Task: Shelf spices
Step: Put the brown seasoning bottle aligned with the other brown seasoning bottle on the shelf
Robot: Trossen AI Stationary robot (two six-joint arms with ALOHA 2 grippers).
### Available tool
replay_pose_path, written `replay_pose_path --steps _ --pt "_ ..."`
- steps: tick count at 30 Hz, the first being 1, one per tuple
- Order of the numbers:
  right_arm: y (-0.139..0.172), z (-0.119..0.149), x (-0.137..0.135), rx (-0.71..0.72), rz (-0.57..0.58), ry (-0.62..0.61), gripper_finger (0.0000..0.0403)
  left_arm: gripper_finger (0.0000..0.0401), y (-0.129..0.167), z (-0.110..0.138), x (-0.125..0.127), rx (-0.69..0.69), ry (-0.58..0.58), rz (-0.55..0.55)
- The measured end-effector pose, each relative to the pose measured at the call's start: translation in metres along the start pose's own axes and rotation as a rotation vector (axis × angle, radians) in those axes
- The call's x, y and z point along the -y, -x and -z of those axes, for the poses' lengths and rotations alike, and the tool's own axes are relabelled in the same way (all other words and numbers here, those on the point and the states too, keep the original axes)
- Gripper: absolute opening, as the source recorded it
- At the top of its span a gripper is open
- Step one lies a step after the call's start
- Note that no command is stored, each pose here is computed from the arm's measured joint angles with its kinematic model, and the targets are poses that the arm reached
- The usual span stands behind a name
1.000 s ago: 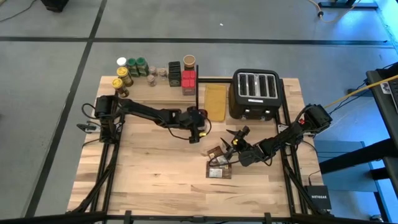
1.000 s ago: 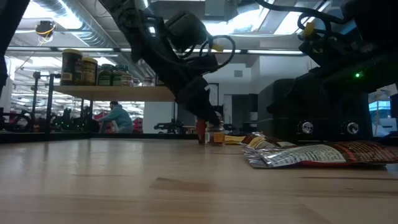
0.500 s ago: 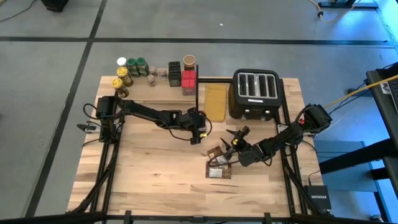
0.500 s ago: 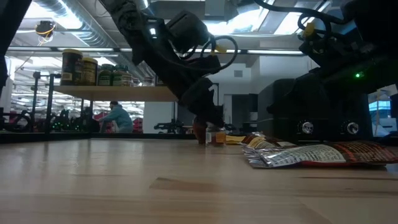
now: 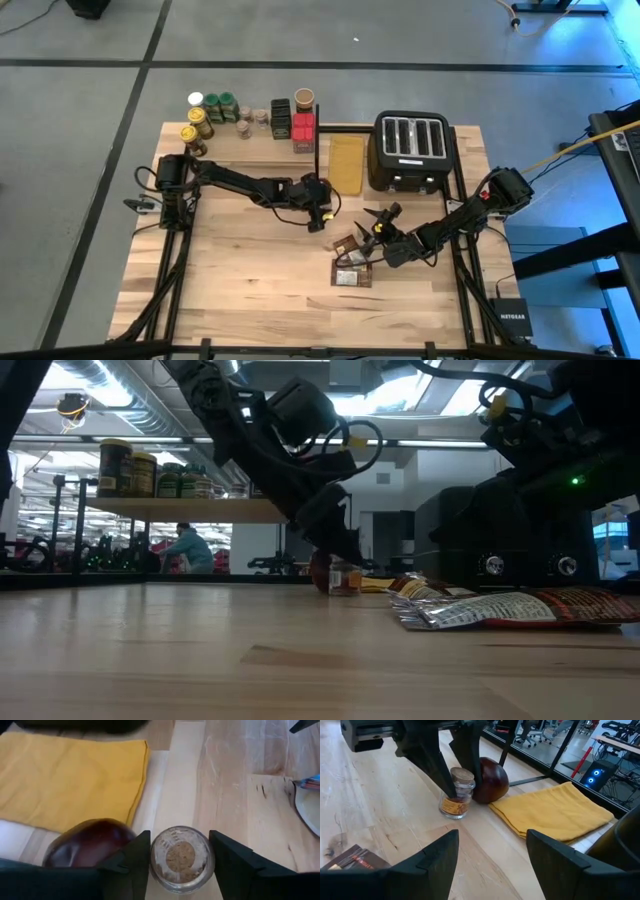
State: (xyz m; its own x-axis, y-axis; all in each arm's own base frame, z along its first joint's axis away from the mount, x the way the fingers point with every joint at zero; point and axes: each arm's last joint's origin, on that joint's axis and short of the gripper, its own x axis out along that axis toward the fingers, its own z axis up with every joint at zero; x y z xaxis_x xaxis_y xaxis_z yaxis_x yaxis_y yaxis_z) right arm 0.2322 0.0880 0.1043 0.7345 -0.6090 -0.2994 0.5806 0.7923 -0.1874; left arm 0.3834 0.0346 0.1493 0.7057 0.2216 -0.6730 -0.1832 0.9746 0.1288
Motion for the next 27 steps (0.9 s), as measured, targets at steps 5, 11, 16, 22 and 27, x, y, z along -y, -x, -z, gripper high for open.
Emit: replay_pose_path --steps 5,11,16,22,27 --pt "0.000 0.000 0.000 0.000 0.000 0.000 0.0237 0.0159 0.008 -0.005 0.002 0.010 0.040 0.010" --pt "0.000 0.000 0.000 0.000 -0.001 -0.001 0.0237 0.0148 0.040 -0.022 0.009 0.071 0.067 0.002" --pt "0.000 0.000 0.000 -0.004 -0.008 -0.009 0.0237 0.0146 0.078 -0.032 0.014 0.088 0.053 -0.081" --pt "0.000 0.000 0.000 -0.003 -0.008 -0.014 0.0237 0.0154 0.130 -0.041 0.007 0.127 0.085 -0.245" --pt "0.000 0.000 0.000 -0.003 -0.008 -0.014 0.0237 0.0150 0.163 -0.040 -0.007 0.138 0.136 -0.396"
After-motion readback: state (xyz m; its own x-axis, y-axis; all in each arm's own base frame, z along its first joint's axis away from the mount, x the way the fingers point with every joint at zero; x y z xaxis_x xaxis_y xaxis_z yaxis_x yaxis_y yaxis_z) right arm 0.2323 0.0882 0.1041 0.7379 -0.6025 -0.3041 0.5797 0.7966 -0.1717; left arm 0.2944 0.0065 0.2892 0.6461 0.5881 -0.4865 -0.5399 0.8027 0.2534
